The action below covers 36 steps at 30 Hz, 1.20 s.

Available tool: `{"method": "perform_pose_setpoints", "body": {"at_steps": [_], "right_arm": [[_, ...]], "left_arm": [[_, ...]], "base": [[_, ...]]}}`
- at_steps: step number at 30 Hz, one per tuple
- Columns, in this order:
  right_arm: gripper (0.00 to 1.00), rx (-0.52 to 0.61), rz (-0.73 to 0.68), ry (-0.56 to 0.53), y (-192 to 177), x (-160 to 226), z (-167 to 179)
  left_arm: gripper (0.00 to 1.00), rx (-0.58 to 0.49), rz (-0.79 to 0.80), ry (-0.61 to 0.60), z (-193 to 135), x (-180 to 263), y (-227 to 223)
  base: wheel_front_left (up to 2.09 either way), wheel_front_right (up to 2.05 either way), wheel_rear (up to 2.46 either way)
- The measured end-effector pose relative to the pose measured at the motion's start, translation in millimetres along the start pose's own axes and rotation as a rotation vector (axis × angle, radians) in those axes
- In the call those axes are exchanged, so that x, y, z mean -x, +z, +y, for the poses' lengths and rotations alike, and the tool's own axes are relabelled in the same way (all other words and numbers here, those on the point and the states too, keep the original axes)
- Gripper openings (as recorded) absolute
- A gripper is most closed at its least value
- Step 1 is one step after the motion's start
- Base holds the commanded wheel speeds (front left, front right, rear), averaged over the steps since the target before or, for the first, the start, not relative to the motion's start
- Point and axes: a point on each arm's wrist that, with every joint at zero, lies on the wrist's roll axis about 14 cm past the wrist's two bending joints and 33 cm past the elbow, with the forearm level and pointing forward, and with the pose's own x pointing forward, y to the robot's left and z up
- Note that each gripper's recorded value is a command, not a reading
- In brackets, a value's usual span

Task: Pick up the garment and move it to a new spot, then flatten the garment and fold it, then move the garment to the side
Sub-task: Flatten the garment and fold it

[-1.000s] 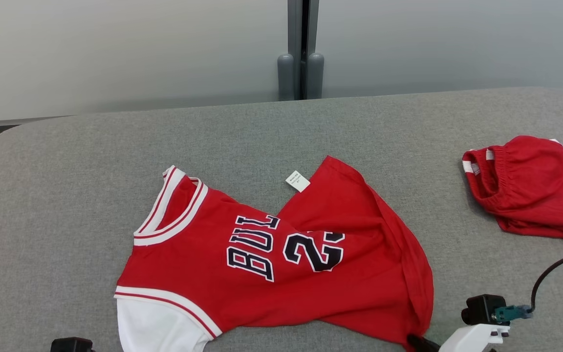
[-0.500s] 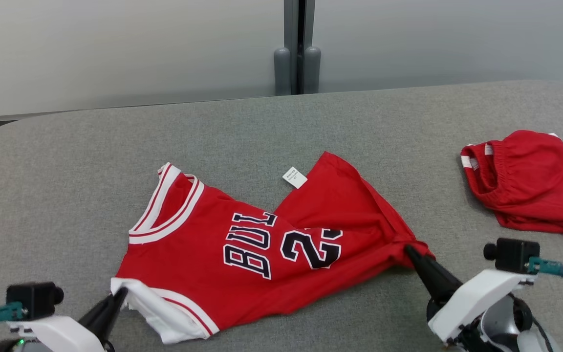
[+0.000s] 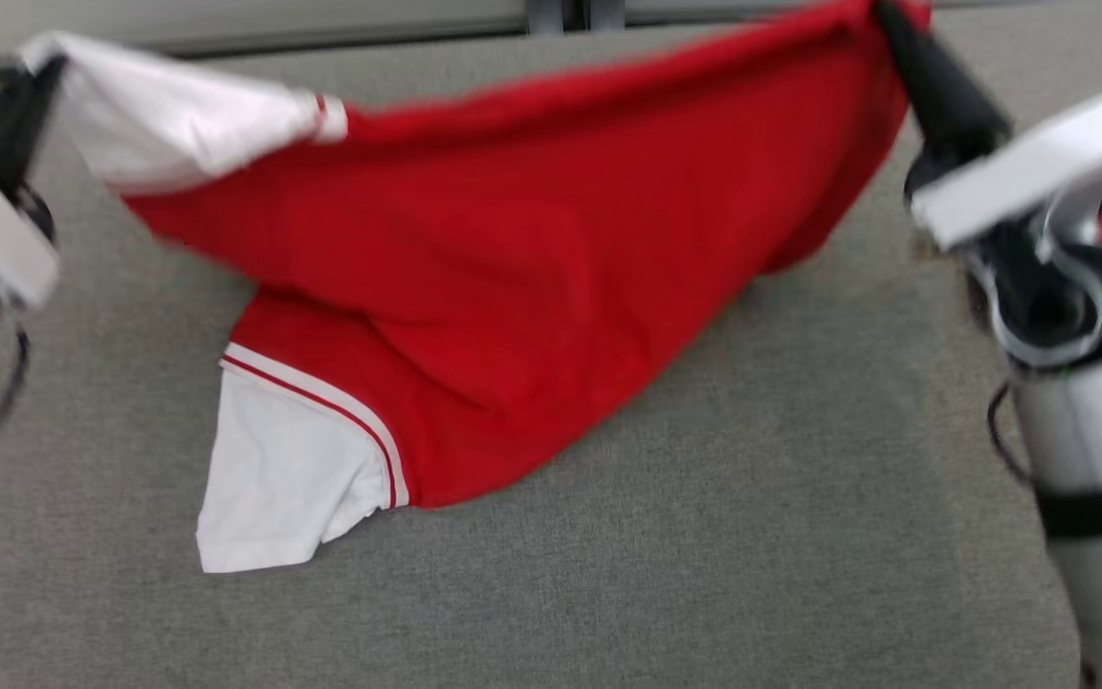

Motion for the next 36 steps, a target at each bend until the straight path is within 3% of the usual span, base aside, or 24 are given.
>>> {"method": "perform_pose_setpoints", "body": {"at_steps": [10, 21, 28, 36], "right_arm": [[0.0, 0.052, -0.186, 0.033, 79, -108, -20], [0.0, 0.119, -0.373, 0.059, 158, -121, -2], [0.0, 0.141, -0.268, 0.037, 134, -119, -3], [0.0, 0.159, 0.065, -0.022, 34, -76, -22]], "left_arm": [[0.0, -0.093, -0.223, 0.026, 21, -120, 109], [0.0, -0.133, -0.458, -0.007, -7, -136, 207], [0.0, -0.11, -0.391, -0.028, -14, -129, 191], [0.0, -0.11, -0.065, -0.005, 5, -93, 80]], "base": [[0.0, 0.0, 0.0], [0.0, 0.0, 0.0], [0.0, 0.0, 0.0], [0.0, 0.0, 0.0]]}}
